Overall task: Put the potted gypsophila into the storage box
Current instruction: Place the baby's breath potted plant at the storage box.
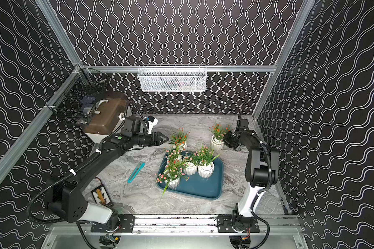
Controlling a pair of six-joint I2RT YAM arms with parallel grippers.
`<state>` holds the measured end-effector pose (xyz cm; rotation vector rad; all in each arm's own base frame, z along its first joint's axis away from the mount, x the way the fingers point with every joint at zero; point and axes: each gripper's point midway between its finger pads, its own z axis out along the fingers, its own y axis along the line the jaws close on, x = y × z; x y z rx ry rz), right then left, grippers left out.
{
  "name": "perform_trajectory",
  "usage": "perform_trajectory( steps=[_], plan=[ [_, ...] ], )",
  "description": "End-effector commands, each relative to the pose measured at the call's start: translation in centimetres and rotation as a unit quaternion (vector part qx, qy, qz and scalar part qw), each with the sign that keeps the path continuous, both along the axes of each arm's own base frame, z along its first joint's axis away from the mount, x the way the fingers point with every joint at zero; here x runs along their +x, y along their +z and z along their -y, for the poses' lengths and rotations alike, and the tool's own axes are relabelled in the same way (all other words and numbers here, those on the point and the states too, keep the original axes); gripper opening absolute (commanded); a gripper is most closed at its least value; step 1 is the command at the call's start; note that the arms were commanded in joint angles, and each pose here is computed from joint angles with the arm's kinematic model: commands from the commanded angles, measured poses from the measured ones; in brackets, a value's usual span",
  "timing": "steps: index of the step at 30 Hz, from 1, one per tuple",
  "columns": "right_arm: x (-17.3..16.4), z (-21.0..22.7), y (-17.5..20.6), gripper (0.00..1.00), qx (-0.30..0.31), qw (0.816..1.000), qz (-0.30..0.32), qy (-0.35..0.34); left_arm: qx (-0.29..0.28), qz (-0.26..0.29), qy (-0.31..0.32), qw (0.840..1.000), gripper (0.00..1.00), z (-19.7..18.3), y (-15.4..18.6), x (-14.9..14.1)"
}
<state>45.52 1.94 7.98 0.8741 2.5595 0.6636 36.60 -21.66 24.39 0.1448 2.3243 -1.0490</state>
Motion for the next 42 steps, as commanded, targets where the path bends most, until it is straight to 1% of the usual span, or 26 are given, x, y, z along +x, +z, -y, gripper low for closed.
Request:
perform_trajectory(
  steps=[1,6,9,14,17,23,29,35,39,42],
  plan=[
    [-0.1,0.1,-0.3,0.23,-0.009,1.0,-0.009,0.0,-0.001,0.018,-0.005,1.0,0.54,0.1,0.9,0.1],
    [-0.1,0.0,-0.7,0.17,-0.012,1.0,-0.015,0.002,0.0,0.018,-0.006,1.0,0.54,0.1,0.8,0.1],
    [-0.2,-0.1,-0.6,0.12,-0.009,1.0,-0.013,0.003,-0.001,0.017,-0.005,1.0,0.54,0.1,0.8,0.1],
    [0.0,-0.3,0.6,0.0,-0.002,1.0,0.0,0.004,-0.001,0.019,-0.006,1.0,0.54,0.1,0.9,0.1],
    [0.1,-0.5,2.0,0.0,0.004,1.0,0.014,0.003,-0.002,0.018,-0.005,1.0,0.54,0.1,0.9,0.1],
    [0.3,-0.6,6.2,0.0,0.009,0.999,0.049,-0.005,-0.009,0.02,-0.008,1.0,0.54,0.3,1.1,0.0],
    [-0.5,-0.9,9.8,0.0,0.018,0.997,0.075,-0.003,-0.018,0.034,-0.027,0.999,0.54,1.3,2.2,-0.8],
    [-2.5,-1.7,14.4,0.0,0.026,0.992,0.12,-0.002,-0.015,0.042,-0.039,0.998,0.54,1.9,2.6,-1.4],
    [-4.3,-2.9,17.6,0.0,0.025,0.989,0.147,0.012,-0.012,0.043,-0.04,0.998,0.54,2.0,2.5,-1.4],
    [-5.8,-4.0,19.7,0.0,0.037,0.985,0.169,0.029,-0.008,0.038,-0.041,0.998,0.54,2.0,2.1,-1.4]
  ],
)
